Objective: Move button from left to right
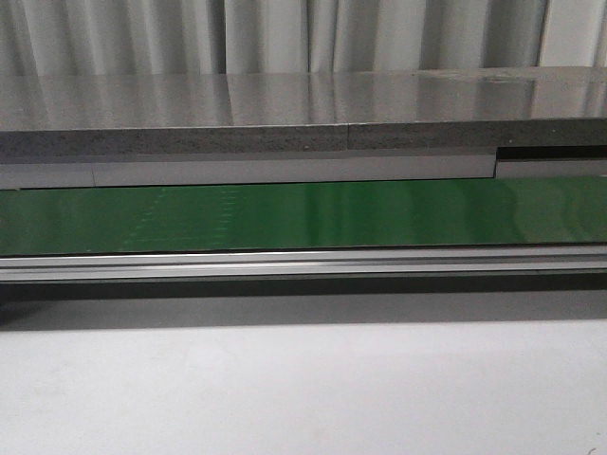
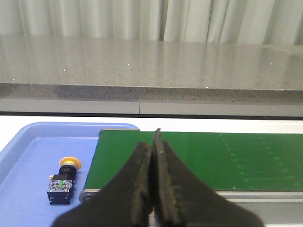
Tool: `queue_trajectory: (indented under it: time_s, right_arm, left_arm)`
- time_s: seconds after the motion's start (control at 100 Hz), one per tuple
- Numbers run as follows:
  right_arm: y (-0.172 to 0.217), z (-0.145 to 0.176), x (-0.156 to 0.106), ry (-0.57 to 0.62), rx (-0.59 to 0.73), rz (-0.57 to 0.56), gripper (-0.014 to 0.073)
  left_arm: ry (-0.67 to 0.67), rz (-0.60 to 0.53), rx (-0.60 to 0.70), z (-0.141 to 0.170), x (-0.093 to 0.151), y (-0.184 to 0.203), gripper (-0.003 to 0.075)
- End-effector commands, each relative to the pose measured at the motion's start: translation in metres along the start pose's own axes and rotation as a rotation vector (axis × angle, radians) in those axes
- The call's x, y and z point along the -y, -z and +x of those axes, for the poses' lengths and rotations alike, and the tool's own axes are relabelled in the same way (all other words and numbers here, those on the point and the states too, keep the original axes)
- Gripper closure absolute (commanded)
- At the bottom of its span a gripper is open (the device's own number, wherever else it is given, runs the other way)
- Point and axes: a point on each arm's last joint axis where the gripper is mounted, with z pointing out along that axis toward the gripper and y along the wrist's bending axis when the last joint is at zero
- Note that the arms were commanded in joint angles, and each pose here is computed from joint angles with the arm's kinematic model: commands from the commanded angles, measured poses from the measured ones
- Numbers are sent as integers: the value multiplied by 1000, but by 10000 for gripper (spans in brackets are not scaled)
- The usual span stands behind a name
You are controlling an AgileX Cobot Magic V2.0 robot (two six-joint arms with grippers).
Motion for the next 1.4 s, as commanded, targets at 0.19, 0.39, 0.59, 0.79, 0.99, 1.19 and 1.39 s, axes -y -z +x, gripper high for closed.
queue_trajectory:
  time_s: [0.19,0.39,0.59,0.79,0.99,1.19,1.39]
  right_arm:
    - [3,-13,0,4,118,-2,663]
    - [3,-13,0,4,118,-2,663]
    - [3,-13,0,4,118,-2,663]
    - [3,-13,0,4,118,-2,663]
    - [3,-13,0,4,118,-2,663]
    - [3,-13,0,4,118,-2,663]
    - [3,-13,0,4,118,-2,663]
  left_arm:
    - [4,-12,-189,-64,4,-26,740]
    - [-10,-29,-309,-87,5,-56,740]
    - [-12,-40,-431,-84,6,-78,740]
    - [-14,-43,-485,-78,5,-89,739]
    - [-44,-40,-524,-74,5,-90,541]
    - [-45,-39,-516,-75,5,-90,84]
    - [-30,-32,-516,-75,6,-90,50]
